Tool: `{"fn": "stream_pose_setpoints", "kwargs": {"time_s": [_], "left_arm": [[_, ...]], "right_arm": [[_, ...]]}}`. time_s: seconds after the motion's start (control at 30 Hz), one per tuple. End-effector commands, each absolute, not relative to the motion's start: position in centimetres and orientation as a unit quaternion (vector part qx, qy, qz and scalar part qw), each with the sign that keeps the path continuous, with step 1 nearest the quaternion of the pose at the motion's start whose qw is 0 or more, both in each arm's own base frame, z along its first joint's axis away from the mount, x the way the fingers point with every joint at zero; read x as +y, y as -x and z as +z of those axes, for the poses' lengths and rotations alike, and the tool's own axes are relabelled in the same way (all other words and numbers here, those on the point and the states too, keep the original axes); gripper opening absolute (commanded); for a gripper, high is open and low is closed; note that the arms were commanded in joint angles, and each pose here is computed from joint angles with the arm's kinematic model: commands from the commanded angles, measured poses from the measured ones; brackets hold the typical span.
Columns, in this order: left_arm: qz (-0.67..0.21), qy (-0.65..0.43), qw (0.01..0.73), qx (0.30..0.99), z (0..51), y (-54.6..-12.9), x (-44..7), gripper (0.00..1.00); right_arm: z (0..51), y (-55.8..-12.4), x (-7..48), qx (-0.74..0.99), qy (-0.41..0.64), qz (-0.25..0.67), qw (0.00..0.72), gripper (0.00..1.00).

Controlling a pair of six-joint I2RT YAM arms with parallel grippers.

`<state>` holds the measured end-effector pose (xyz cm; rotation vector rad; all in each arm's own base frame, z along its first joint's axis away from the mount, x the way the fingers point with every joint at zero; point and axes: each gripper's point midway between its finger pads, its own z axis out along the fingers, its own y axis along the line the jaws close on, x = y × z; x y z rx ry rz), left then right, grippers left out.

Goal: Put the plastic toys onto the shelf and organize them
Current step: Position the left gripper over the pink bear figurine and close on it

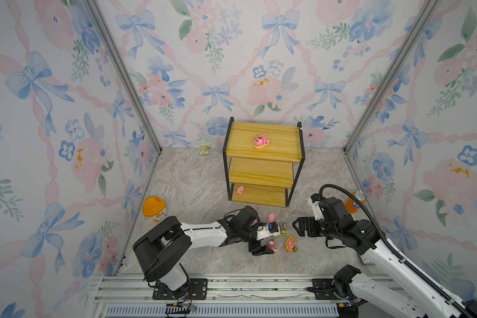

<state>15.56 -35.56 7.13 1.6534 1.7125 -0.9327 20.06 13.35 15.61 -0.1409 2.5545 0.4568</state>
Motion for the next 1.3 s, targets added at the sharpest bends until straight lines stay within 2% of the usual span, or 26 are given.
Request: {"fn": "stream_pose_setpoints", "kwargs": {"time_s": [0.0,0.5,0.73,1.27], "left_arm": [[-0.354,-0.634,0.295,0.621,7.4,-15.5,-36.5,0.73],[-0.363,-0.64,0.287,0.613,6.8,-15.1,-37.0,0.7],[-0.358,-0.64,0.277,0.621,5.6,-15.3,-37.2,0.59],[-0.352,-0.639,0.287,0.621,5.9,-16.3,-38.3,0.56]], "right_arm": [[14.9,-19.6,12.9,0.953,0.047,0.161,0.252,0.98],[14.8,-19.9,12.4,0.954,0.039,0.166,0.246,0.99],[14.6,-19.9,12.2,0.955,0.034,0.165,0.245,0.99],[14.3,-19.9,12.1,0.955,0.029,0.166,0.243,0.99]]}}
